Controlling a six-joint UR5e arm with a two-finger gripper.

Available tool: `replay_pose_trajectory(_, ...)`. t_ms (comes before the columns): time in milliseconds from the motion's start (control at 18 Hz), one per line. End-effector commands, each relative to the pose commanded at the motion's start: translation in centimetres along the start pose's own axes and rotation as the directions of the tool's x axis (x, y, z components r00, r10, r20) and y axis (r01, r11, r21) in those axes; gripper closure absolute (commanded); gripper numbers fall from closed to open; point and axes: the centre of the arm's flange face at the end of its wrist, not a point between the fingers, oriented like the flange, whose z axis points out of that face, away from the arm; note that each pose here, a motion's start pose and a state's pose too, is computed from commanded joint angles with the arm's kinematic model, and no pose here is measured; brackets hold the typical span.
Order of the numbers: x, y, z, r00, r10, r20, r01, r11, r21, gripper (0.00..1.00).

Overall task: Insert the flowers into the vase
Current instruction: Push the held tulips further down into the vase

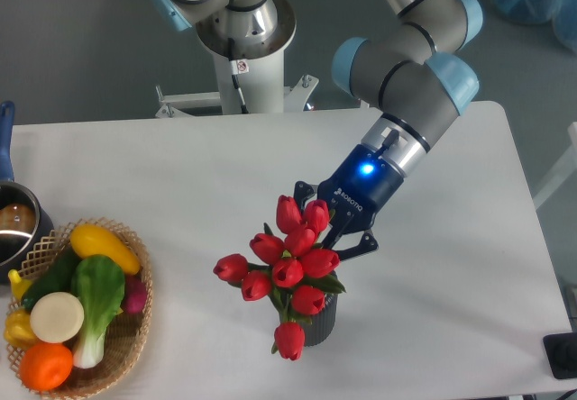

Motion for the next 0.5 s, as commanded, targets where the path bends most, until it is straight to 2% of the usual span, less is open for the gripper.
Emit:
replay_pose_trajectory(222,-0.14,0.30,0.04,1.000,-0.006,-0.001,0.006,1.000,-0.001,0.72)
replay_pose_trajectory(500,-0.33,0.59,0.01,1.000,-0.008,0.006,0.008,1.000,-0.017,0.61)
